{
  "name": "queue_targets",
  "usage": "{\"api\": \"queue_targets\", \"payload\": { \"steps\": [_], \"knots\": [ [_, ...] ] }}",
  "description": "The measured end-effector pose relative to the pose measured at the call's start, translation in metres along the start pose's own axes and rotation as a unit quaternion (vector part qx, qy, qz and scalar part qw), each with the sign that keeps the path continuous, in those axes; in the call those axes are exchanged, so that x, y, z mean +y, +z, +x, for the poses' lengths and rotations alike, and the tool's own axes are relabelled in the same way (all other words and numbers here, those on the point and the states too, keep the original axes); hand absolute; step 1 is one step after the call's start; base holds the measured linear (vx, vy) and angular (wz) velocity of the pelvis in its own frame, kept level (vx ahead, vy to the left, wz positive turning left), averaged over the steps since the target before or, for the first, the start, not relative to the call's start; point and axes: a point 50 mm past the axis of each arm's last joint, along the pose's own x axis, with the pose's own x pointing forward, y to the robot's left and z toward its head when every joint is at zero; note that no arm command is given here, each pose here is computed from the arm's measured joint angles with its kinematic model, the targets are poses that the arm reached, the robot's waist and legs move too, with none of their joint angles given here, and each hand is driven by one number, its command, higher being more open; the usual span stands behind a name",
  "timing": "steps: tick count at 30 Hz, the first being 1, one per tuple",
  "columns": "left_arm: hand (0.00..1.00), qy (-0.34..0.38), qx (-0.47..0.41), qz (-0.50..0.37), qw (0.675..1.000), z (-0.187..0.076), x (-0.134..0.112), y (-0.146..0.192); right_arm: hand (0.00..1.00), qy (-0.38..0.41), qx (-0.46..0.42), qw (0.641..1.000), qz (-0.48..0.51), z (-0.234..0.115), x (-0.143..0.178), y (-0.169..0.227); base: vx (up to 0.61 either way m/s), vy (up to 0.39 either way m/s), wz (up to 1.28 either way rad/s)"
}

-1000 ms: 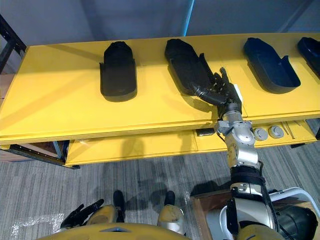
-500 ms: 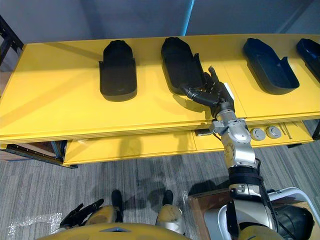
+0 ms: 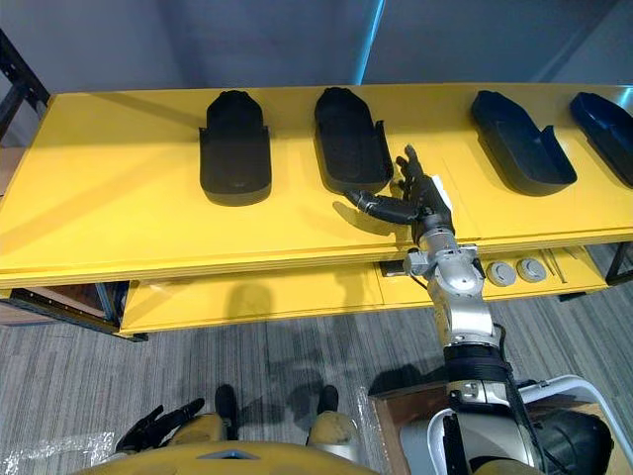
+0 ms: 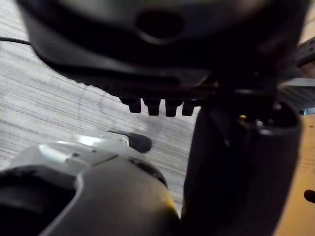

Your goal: Walk over and take three plastic housings, then place them on the shelf

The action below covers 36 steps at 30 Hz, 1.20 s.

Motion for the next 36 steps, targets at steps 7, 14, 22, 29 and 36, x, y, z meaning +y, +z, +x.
{"api": "queue_targets", "payload": {
  "steps": [7,14,22,29,36],
  "knots": [
    [1.0,0.017,0.008,0.021,1.0,-0.005,0.009,-0.014,1.0,-0.129,-0.106,0.985,0.034,-0.056,-0.02,0.036,0.01,0.013,-0.41],
    [1.0,0.018,0.03,0.095,0.995,-0.005,0.011,-0.023,1.0,-0.177,-0.019,0.981,0.082,-0.105,-0.026,-0.004,0.02,0.013,-0.5],
    [1.0,0.004,0.056,0.15,0.987,-0.005,0.008,-0.029,1.0,-0.273,0.106,0.95,0.107,-0.169,-0.023,-0.046,0.0,-0.015,-0.63],
    [1.0,-0.007,0.082,0.18,0.98,-0.006,0.006,-0.035,1.0,-0.359,0.15,0.913,0.125,-0.218,-0.029,-0.067,-0.01,-0.033,-0.62],
    [1.0,0.015,0.017,0.118,0.993,-0.006,-0.009,-0.027,1.0,-0.143,0.076,0.977,0.142,-0.14,0.019,-0.058,0.01,-0.006,-1.15]
  ]
}}
